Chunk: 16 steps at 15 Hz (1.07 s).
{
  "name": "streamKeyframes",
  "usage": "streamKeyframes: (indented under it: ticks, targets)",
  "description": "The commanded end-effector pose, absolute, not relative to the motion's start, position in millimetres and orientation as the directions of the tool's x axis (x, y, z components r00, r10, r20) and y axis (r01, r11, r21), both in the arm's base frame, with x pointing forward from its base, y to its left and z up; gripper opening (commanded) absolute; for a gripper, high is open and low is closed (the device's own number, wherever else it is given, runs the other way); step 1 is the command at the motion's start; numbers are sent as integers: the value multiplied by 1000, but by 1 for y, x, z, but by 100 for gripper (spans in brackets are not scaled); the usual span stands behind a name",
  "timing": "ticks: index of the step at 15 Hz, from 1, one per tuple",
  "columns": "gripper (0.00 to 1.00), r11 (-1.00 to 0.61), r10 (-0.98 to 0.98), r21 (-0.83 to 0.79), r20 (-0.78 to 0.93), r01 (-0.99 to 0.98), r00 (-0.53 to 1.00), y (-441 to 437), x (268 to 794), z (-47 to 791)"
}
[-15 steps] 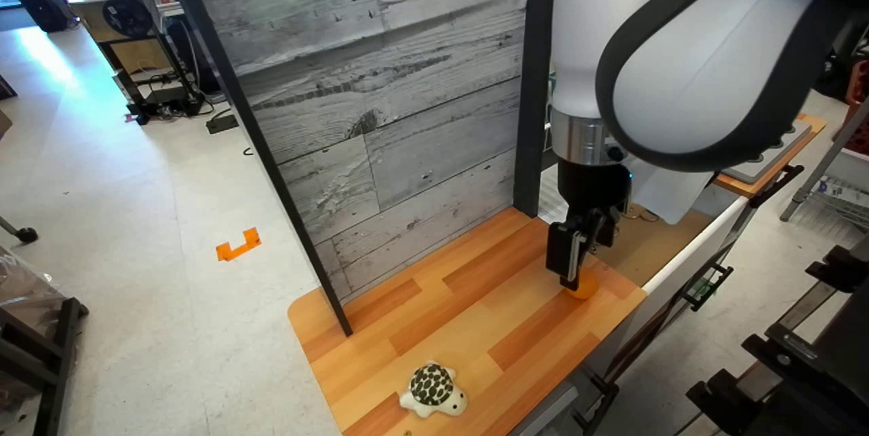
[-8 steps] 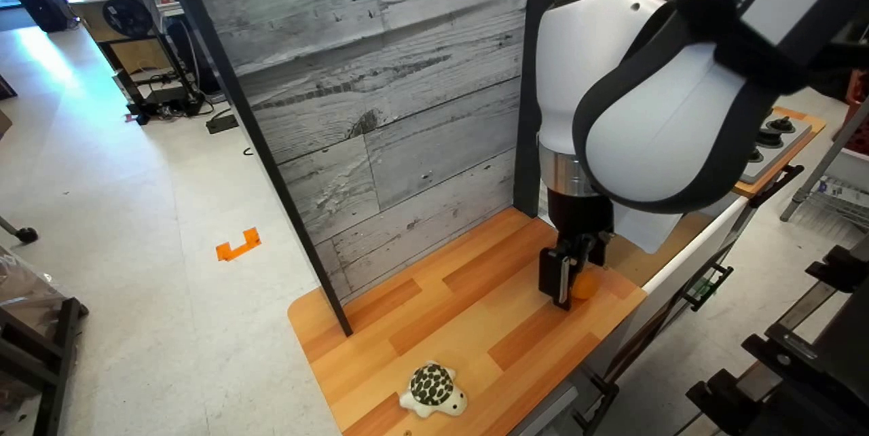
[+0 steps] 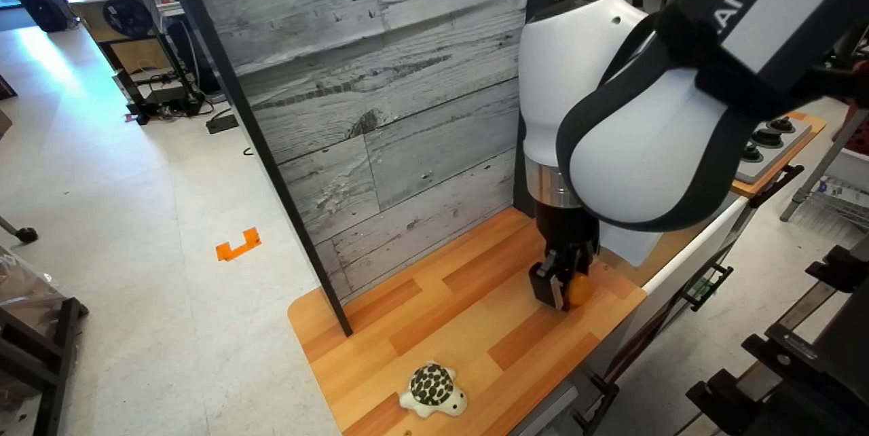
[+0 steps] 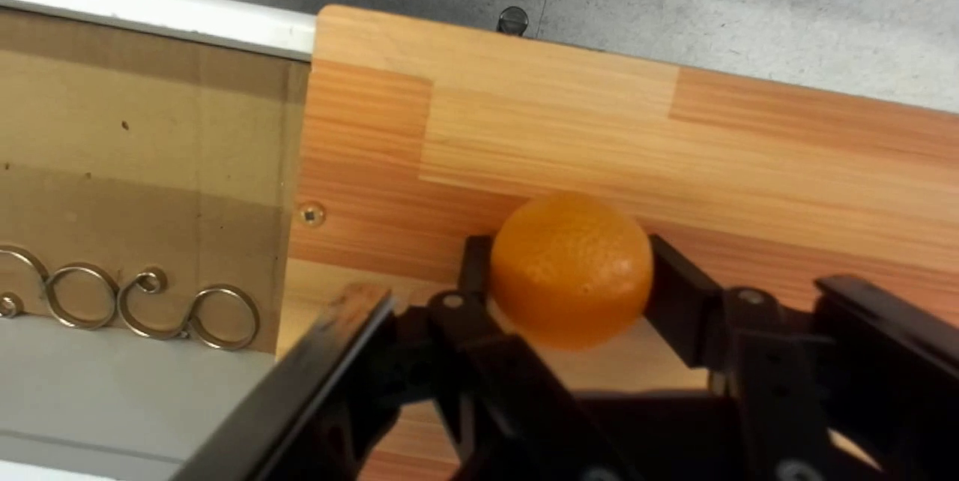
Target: Move the orange backwards
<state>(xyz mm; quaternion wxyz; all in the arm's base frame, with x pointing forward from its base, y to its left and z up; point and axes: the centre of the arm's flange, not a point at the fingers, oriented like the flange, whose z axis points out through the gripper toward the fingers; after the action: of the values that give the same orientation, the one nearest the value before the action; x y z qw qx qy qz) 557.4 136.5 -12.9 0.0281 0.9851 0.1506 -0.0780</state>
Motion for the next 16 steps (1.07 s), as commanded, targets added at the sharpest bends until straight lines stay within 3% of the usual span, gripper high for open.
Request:
streamKeyframes:
  ticks: [1, 16]
  targets:
    - [21, -962, 258, 50, -151, 268, 954, 139, 565, -5]
    - [20, -963, 270, 25, -14, 270, 963, 180, 624, 34]
